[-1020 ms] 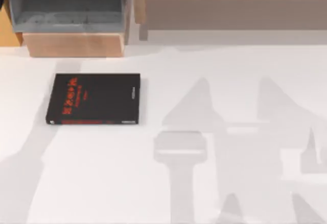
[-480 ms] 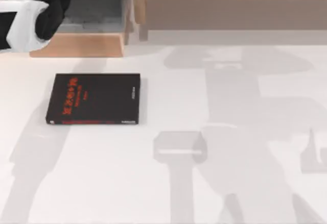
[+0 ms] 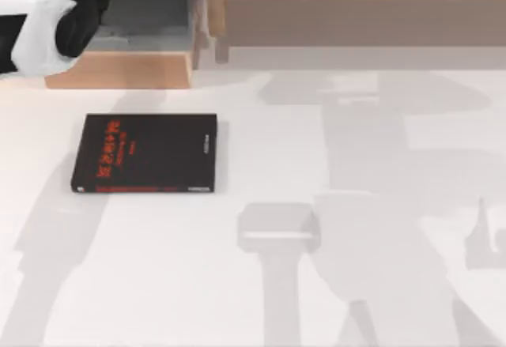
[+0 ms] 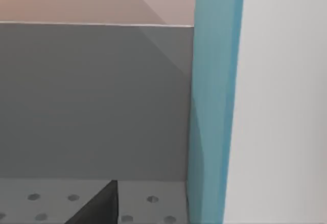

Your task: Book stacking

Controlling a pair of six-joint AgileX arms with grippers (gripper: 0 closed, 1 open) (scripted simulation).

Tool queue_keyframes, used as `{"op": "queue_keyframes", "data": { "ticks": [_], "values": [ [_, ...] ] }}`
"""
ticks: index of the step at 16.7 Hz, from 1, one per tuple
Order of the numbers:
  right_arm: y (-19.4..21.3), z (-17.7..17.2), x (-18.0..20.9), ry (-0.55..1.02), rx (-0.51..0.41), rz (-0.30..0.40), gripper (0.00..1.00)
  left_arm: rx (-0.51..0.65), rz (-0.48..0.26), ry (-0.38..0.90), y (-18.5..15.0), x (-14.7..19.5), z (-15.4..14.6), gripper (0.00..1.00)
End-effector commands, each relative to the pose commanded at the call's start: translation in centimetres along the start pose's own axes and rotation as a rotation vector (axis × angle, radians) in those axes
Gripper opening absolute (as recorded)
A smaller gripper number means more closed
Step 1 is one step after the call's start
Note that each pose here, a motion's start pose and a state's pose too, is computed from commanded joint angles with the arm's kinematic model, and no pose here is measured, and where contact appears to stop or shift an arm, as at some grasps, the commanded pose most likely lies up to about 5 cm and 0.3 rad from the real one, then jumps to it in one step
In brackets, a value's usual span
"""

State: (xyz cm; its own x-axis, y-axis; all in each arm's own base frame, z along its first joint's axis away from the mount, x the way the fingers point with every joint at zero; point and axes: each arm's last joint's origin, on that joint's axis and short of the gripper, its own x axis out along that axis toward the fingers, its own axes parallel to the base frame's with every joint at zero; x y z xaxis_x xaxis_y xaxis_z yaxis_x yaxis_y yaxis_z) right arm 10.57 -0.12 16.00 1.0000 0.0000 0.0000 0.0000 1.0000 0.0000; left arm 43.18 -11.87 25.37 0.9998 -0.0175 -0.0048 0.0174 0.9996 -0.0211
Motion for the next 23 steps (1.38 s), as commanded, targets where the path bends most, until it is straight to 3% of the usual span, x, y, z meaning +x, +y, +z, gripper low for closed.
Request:
{"op": "queue_keyframes", "data": {
  "ticks": [4, 10, 15, 23],
  "values": [
    [0.0, 0.0, 0.0, 0.0, 0.0, 0.0, 1.0, 0.0, 0.001, 0.0, 0.3, 0.0, 1.1, 1.0],
    [0.0, 0.0, 0.0, 0.0, 0.0, 0.0, 1.0, 0.0, 0.001, 0.0, 0.1, 2.9, -0.5, 1.0],
    [0.0, 0.0, 0.0, 0.0, 0.0, 0.0, 1.0, 0.0, 0.0, 0.0, -0.1, 3.1, -0.6, 1.0],
    [0.0, 0.0, 0.0, 0.0, 0.0, 0.0, 1.0, 0.0, 0.0, 0.0, -0.1, 3.1, -0.6, 0.4]
  ]
}}
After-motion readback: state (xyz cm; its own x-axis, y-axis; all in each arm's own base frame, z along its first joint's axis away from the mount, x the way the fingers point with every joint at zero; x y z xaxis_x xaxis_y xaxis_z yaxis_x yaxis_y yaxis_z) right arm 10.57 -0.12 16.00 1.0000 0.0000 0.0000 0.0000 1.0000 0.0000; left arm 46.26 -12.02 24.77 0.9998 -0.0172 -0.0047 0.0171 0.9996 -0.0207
